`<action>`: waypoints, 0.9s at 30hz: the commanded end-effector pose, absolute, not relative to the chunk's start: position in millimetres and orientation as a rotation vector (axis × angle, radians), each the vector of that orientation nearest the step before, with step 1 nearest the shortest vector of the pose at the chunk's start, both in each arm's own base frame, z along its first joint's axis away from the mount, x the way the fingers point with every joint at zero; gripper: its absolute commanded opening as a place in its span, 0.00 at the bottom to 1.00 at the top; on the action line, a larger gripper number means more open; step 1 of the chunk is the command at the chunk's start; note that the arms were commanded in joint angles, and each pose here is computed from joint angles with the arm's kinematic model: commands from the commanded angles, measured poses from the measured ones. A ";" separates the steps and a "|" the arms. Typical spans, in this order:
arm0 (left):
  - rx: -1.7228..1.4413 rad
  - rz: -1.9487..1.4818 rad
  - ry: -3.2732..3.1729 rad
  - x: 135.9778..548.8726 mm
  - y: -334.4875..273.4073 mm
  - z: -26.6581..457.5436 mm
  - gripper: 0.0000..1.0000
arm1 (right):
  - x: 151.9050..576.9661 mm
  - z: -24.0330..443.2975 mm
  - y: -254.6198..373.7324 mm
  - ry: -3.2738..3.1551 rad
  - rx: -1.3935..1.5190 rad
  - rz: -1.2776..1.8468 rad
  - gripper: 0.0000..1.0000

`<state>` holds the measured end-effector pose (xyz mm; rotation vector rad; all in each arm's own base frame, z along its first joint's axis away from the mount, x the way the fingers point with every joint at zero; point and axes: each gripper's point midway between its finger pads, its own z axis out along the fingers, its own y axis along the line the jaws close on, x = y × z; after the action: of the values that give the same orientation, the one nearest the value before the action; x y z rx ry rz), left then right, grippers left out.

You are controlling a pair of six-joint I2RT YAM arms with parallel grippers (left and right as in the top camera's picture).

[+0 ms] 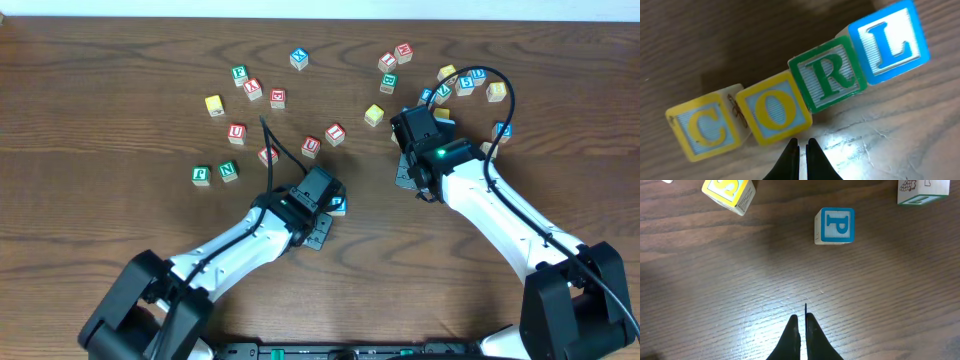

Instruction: Spell out CORL

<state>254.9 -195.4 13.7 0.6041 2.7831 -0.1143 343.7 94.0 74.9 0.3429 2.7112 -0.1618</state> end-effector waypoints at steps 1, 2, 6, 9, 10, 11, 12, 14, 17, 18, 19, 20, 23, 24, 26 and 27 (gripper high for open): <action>0.632 -0.088 2.798 252.6 -191.9 5.0 0.07 | 349.3 83.7 94.6 2.687 0.345 -0.145 0.01; 0.632 -0.088 2.797 252.7 -192.0 5.0 0.07 | 349.3 83.7 94.6 2.687 0.345 -0.145 0.01; 0.627 -0.091 2.792 254.2 -192.3 5.4 0.07 | 349.2 83.7 94.6 2.687 0.345 -0.145 0.01; 0.624 -0.085 2.785 255.9 -192.2 5.8 0.07 | 349.2 83.6 94.7 2.688 0.345 -0.144 0.01; 0.623 -0.085 2.782 256.6 -192.5 6.0 0.07 | 349.2 83.6 94.7 2.688 0.345 -0.144 0.01; 0.622 -0.084 2.779 257.6 -192.7 5.9 0.07 | 349.1 83.6 94.8 2.688 0.344 -0.144 0.01; 0.618 -0.073 2.774 258.9 -191.8 5.9 0.07 | 349.0 83.5 95.2 2.689 0.344 -0.141 0.01; 0.610 -0.040 2.764 261.9 -188.5 6.1 0.07 | 349.0 83.5 95.3 2.689 0.344 -0.140 0.01; 0.608 -0.039 2.760 263.0 -188.7 6.4 0.07 | 348.9 83.4 95.2 2.690 0.344 -0.140 0.01; 0.607 -0.040 2.759 263.2 -188.9 6.5 0.07 | 348.9 83.4 95.2 2.690 0.344 -0.140 0.01; 0.606 -0.041 2.756 263.8 -189.2 6.7 0.07 | 348.9 83.4 95.2 2.690 0.344 -0.140 0.01; 0.607 -0.041 2.756 263.9 -189.3 6.7 0.07 | 348.8 83.4 95.2 2.690 0.344 -0.141 0.01; 0.606 -0.042 2.756 263.7 -189.3 6.7 0.07 | 348.4 83.3 95.0 2.692 0.344 -0.142 0.01; 0.607 -0.042 2.757 263.7 -189.3 6.6 0.07 | 348.4 83.3 95.0 2.692 0.344 -0.142 0.01; 0.608 -0.040 2.760 262.9 -188.9 6.4 0.07 | 348.5 83.3 95.1 2.691 0.344 -0.142 0.01; 0.610 -0.040 2.765 261.8 -188.5 6.1 0.07 | 348.4 83.3 95.0 2.692 0.344 -0.142 0.01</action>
<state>264.1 -195.9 12.9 0.5935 2.7498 -0.0889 343.2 95.1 74.6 0.3419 2.7154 -0.1539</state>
